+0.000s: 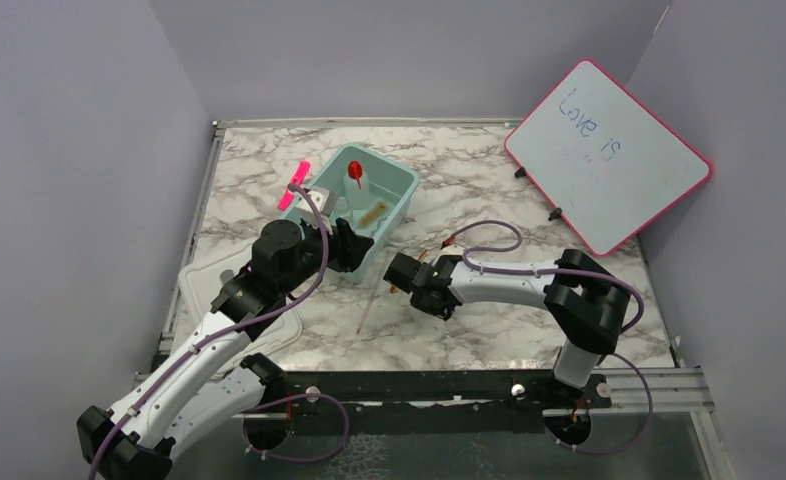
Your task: Organize the chemistry lab equipment
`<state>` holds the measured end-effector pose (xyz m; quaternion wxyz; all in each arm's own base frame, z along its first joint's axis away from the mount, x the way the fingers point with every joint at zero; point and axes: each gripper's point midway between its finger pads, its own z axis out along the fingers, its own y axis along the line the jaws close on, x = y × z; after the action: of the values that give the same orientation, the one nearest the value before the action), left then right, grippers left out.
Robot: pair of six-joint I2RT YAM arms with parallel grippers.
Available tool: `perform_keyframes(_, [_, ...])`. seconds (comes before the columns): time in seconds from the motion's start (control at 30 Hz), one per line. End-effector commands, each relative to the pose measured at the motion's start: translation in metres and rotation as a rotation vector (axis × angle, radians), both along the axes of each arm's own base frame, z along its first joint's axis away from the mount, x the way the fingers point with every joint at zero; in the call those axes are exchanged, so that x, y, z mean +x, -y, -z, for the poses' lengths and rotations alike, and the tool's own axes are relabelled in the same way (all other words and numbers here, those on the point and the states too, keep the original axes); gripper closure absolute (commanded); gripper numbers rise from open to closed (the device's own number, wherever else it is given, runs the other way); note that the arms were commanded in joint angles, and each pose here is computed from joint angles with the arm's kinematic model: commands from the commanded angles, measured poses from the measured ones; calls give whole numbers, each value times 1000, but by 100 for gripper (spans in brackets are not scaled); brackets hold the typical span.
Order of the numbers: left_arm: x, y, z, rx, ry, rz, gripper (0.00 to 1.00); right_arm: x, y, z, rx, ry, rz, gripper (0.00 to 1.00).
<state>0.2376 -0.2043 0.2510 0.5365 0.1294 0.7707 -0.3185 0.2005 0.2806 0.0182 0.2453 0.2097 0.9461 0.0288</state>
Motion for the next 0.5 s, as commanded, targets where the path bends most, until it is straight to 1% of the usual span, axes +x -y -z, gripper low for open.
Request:
perform_keyframes(0.0, [1,-6,-3,2,4,-35,50,6,2,2,-25,34,-3,96])
perform_keyframes(0.07, [1,-6,-2,5,-2,-36,50,9,0,-7,-22,54,-16,98])
perform_keyframes(0.17, [2,-8,1,13,-11,-48,50,19,-5,-32,-3,113,-39,97])
perform_keyframes(0.3, [4,-11,1,17,-16,-70,50,35,-16,-82,60,229,-92,96])
perform_keyframes(0.47, [11,-29,3,36,-20,-181,50,55,-35,-154,167,385,-164,94])
